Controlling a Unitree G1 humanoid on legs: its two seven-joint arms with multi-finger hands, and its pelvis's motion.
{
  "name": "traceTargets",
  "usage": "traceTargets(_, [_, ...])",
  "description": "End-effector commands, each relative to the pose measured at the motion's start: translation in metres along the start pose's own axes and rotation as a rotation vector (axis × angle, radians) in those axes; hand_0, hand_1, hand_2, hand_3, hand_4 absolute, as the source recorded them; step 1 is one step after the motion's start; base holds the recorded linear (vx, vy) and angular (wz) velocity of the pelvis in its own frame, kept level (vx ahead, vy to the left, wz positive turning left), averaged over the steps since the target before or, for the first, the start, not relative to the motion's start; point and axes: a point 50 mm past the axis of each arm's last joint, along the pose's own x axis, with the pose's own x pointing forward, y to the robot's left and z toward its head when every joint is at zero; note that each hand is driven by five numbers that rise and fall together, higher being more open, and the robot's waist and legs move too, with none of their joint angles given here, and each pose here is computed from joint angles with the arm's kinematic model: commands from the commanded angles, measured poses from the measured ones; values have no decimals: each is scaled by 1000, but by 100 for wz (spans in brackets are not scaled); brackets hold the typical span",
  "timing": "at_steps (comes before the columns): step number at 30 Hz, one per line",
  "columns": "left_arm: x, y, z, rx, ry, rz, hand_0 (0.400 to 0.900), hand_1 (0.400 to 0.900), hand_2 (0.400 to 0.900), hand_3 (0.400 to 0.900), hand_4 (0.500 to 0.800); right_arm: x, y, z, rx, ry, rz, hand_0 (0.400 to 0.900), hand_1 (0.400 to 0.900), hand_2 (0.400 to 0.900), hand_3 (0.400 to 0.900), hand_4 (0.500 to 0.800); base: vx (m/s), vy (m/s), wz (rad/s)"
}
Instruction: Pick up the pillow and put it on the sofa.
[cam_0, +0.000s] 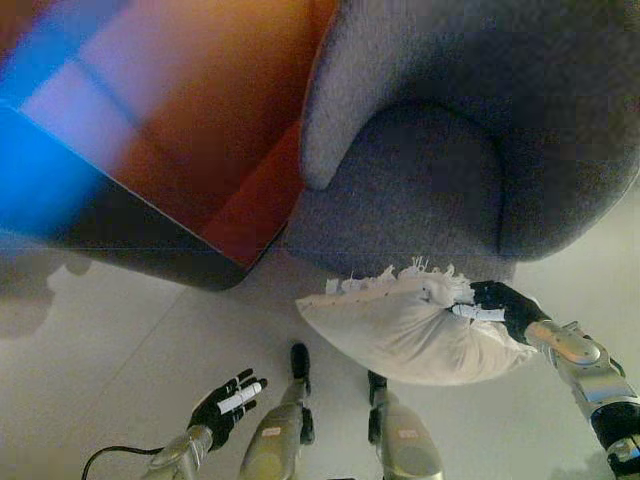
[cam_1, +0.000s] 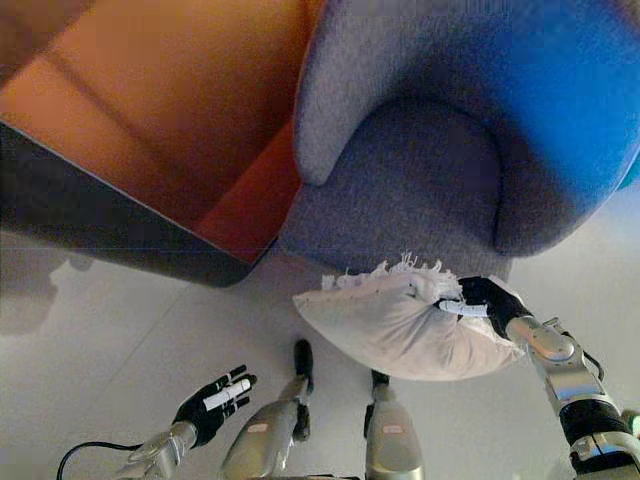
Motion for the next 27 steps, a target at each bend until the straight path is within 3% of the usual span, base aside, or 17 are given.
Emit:
traceTargets(1, [-19, 20, -37, -2, 126, 79, 900, 900, 900, 900, 800, -15, -61, 98, -36, -380, -165, 400, 400, 400, 400, 500, 90, -44, 6])
traceTargets(13, [-34, 36, -62, 44, 279, 162, 900, 900, 900, 900, 800, -43, -139, 167, 37, -410, -302, 400, 400, 400, 400, 500, 128, -51, 8])
traceTargets(20, [-41, 43, -71, 76, 338, 185, 900, 900, 900, 900, 800, -71, -184, 185, 109, -313, -420, 400, 400, 400, 400, 500, 166, -65, 10])
traceTargets(27, [-44, 50, -69, 79, 344, 207, 900, 900, 900, 900, 800, -79, -197, 197, 173, -252, -498, 400, 400, 400, 400, 500, 24, -58, 11])
